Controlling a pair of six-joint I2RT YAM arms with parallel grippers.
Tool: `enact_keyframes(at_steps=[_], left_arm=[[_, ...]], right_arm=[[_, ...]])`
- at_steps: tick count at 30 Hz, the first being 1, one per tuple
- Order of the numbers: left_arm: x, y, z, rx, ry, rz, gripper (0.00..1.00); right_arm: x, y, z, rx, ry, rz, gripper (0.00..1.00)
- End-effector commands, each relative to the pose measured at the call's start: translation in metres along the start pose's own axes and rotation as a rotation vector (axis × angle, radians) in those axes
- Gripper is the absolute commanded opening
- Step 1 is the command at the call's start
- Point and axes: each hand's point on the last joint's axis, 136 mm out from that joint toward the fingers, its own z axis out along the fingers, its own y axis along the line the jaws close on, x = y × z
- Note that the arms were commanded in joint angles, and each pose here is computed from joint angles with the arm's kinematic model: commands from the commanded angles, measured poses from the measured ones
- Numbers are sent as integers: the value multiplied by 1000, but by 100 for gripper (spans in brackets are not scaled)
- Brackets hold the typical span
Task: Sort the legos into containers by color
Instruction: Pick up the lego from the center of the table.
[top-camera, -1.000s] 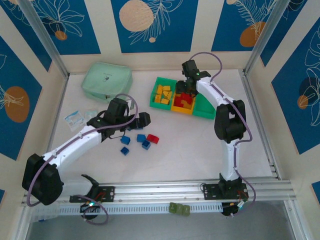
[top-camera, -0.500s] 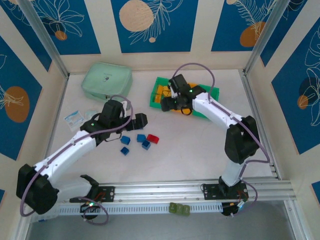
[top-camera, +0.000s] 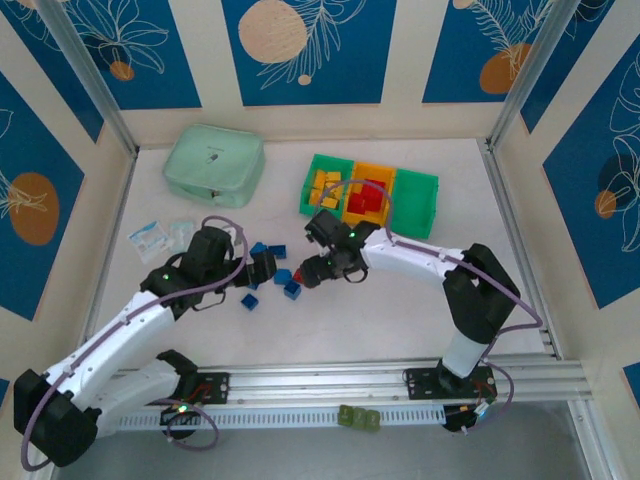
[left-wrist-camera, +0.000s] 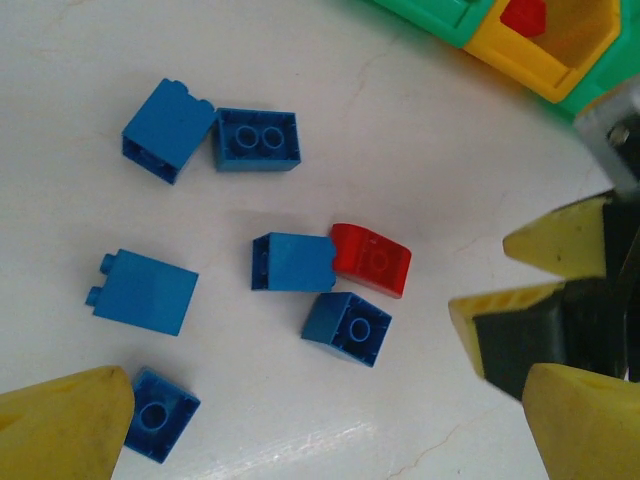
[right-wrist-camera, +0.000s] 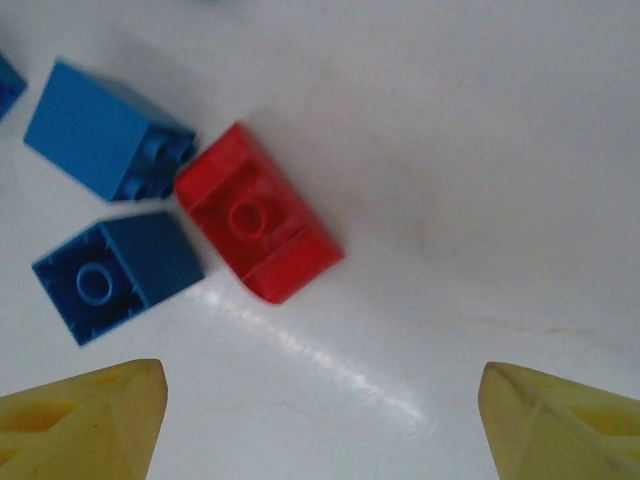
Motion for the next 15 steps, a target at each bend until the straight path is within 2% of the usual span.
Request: enact_keyframes(at_steps=[1, 5, 15], left_arm=[[2, 6, -4, -25, -11, -10, 99], [-2, 7, -5, -28, -34, -17, 99], [-11, 11, -5, -72, -57, -23, 99]], right_arm=[[2, 7, 5, 0, 1, 9, 82], [9, 7, 21, 41, 14, -38, 82], [7, 9, 52, 39, 54, -74, 78]])
